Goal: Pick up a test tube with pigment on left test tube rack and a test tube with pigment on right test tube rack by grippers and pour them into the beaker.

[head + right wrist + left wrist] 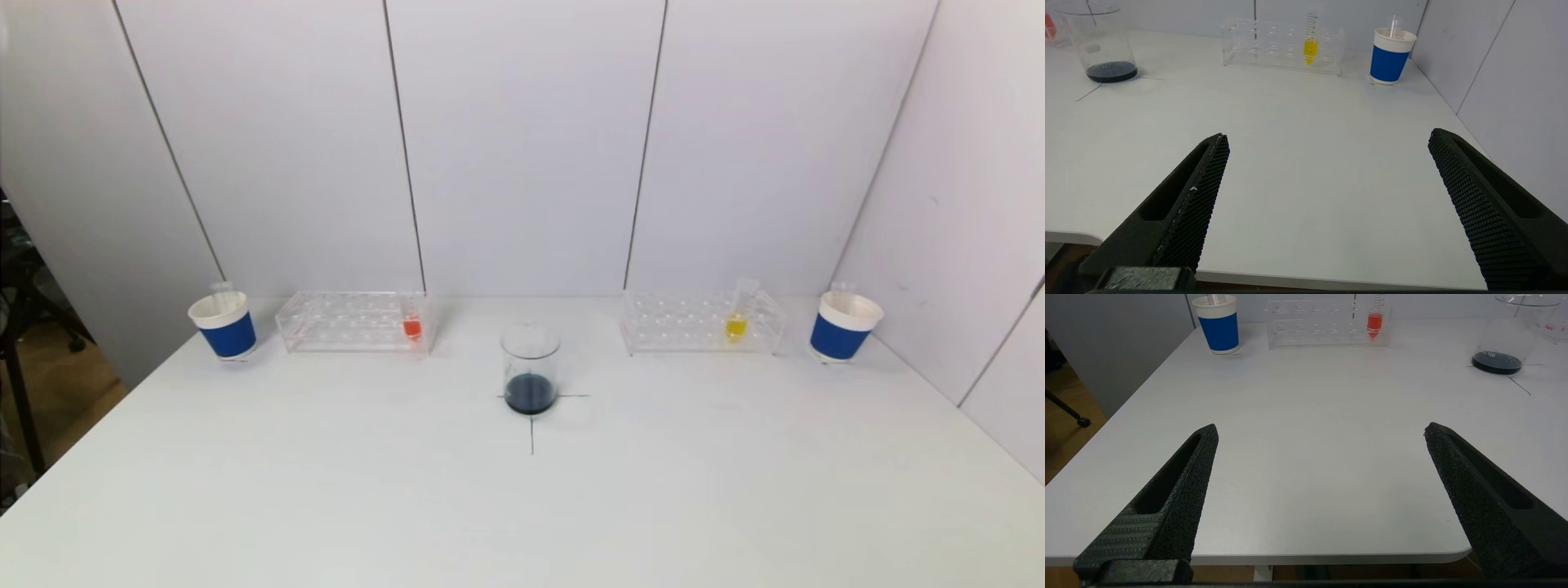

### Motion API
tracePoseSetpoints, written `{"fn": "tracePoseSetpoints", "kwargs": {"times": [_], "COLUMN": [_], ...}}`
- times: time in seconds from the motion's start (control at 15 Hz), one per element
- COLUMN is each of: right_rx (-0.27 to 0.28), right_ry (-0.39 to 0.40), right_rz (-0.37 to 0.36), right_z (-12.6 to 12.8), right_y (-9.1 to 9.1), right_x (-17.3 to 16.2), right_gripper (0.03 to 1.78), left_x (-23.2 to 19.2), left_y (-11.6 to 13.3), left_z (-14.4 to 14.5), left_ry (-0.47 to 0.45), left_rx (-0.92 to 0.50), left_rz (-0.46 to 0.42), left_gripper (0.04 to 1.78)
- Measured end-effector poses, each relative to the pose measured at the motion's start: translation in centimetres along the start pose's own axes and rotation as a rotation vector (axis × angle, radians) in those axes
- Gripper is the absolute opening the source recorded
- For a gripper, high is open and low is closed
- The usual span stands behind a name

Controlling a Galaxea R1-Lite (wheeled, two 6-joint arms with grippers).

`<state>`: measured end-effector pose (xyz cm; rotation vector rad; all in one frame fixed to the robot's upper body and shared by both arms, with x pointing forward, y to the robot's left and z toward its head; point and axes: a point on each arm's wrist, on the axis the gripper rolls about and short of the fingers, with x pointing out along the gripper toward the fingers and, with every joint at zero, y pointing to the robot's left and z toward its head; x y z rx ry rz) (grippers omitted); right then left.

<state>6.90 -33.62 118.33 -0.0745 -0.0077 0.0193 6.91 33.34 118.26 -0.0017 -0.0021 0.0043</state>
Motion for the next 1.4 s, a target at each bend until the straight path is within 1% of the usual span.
{"fn": "tracePoseSetpoints", "kwargs": {"times": [0.07, 0.2, 0.27, 0.73, 1.13, 1.4], "right_rx": [0.020, 0.085, 0.093, 0.096, 0.111, 0.122], "right_ry": [0.000, -0.003, -0.004, -0.004, -0.005, -0.005], "right_rz": [-0.004, -0.012, -0.013, -0.013, -0.037, -0.038], "right_z": [-0.02, 0.00, 0.00, 0.00, 0.01, 0.01], "right_y": [-0.01, -0.03, -0.03, -0.03, -0.08, -0.09], "right_x": [0.00, -0.01, -0.01, -0.01, -0.01, -0.01], "right_gripper": [1.77, 1.77, 1.77, 1.77, 1.77, 1.77], "left_x": [0.00, 0.00, 0.00, 0.00, 0.00, 0.00], "left_y": [0.00, 0.00, 0.00, 0.00, 0.00, 0.00], "left_z": [0.00, 0.00, 0.00, 0.00, 0.00, 0.00], "left_ry": [0.000, 0.000, 0.000, 0.000, 0.000, 0.000], "left_rx": [0.001, 0.000, 0.000, 0.000, 0.001, 0.000], "left_rz": [0.000, 0.000, 0.000, 0.000, 0.000, 0.000], "left_gripper": [1.76, 1.76, 1.76, 1.76, 1.76, 1.76]}}
